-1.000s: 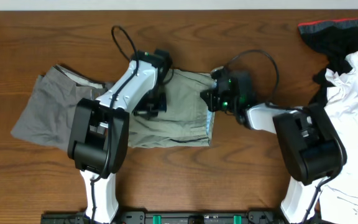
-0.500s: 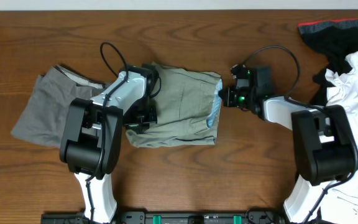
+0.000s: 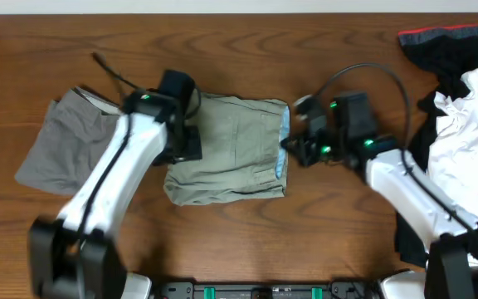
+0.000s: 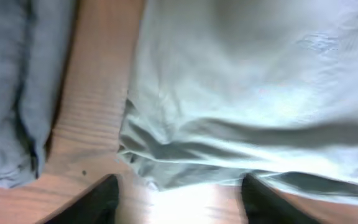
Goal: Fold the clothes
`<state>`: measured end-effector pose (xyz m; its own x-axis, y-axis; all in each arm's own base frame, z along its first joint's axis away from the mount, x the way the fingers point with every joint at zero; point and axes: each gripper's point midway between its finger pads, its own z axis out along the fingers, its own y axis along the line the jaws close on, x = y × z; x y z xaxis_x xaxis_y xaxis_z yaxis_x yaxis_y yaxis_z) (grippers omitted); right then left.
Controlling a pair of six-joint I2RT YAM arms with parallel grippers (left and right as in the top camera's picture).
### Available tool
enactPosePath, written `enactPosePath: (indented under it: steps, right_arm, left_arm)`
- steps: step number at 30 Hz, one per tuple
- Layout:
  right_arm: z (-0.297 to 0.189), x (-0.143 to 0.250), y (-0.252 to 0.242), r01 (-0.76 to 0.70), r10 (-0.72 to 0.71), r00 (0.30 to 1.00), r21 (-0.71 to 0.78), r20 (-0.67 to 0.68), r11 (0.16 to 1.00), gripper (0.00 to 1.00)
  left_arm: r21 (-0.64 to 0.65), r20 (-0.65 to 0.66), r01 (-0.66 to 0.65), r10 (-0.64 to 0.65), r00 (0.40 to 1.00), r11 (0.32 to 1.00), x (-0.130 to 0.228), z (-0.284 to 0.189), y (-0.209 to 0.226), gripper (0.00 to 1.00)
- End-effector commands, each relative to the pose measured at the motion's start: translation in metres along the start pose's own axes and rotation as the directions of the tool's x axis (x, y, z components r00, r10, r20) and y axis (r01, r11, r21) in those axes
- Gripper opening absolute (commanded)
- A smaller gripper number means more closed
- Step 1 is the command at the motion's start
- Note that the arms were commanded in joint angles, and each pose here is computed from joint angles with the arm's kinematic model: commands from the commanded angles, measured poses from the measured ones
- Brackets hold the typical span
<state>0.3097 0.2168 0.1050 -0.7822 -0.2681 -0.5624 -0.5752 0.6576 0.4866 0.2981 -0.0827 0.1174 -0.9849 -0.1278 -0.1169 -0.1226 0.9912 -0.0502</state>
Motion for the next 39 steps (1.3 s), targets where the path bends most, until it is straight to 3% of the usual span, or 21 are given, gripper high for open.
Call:
enactPosePath:
  steps: [1, 4, 8, 12, 16, 21, 31, 39]
  right_arm:
    - [0.024, 0.027, 0.015, 0.120, -0.121, 0.987, -0.014, -0.107, 0.993, 0.10]
    - [0.044, 0.054, -0.002, 0.124, -0.104, 0.971, 0.083, -0.217, 0.989, 0.10]
    - [0.057, 0.092, -0.053, -0.016, 0.121, 0.942, 0.318, -0.313, 0.948, 0.07]
    - [0.039, 0.119, -0.097, -0.159, 0.360, 0.887, 0.540, -0.289, 0.827, 0.05]
    - [0.010, 0.125, -0.132, -0.157, 0.427, 0.873, 0.693, -0.236, 0.704, 0.05]
    - [-0.004, 0.125, -0.149, -0.200, 0.469, 0.863, 0.726, -0.188, 0.658, 0.06]
    - [-0.021, 0.135, -0.163, -0.262, 0.546, 0.823, 0.750, -0.154, 0.607, 0.06]
    - [-0.021, 0.135, -0.163, -0.267, 0.549, 0.822, 0.748, -0.152, 0.608, 0.07]
  left_arm:
    - [0.042, 0.092, -0.001, -0.003, 0.996, 0.999, -0.007, -0.025, -0.002, 0.74]
    - [0.057, 0.131, -0.003, -0.005, 0.991, 0.998, -0.008, -0.037, -0.002, 0.79]
    - [0.054, 0.129, -0.010, 0.003, 0.992, 0.998, -0.006, -0.038, -0.001, 0.84]
    - [0.045, 0.124, -0.011, 0.006, 0.992, 0.999, -0.005, -0.038, 0.001, 0.87]
    - [0.043, 0.123, -0.002, -0.003, 0.992, 0.999, -0.006, -0.037, 0.003, 0.91]
    - [0.052, 0.078, 0.015, -0.019, 0.997, 0.999, -0.005, -0.024, 0.005, 0.96]
    - [0.340, -0.158, 0.095, -0.042, 0.987, 0.936, 0.006, 0.052, -0.041, 0.98]
    - [0.413, -0.279, 0.153, -0.035, 0.960, 0.898, 0.008, 0.099, -0.060, 0.98]
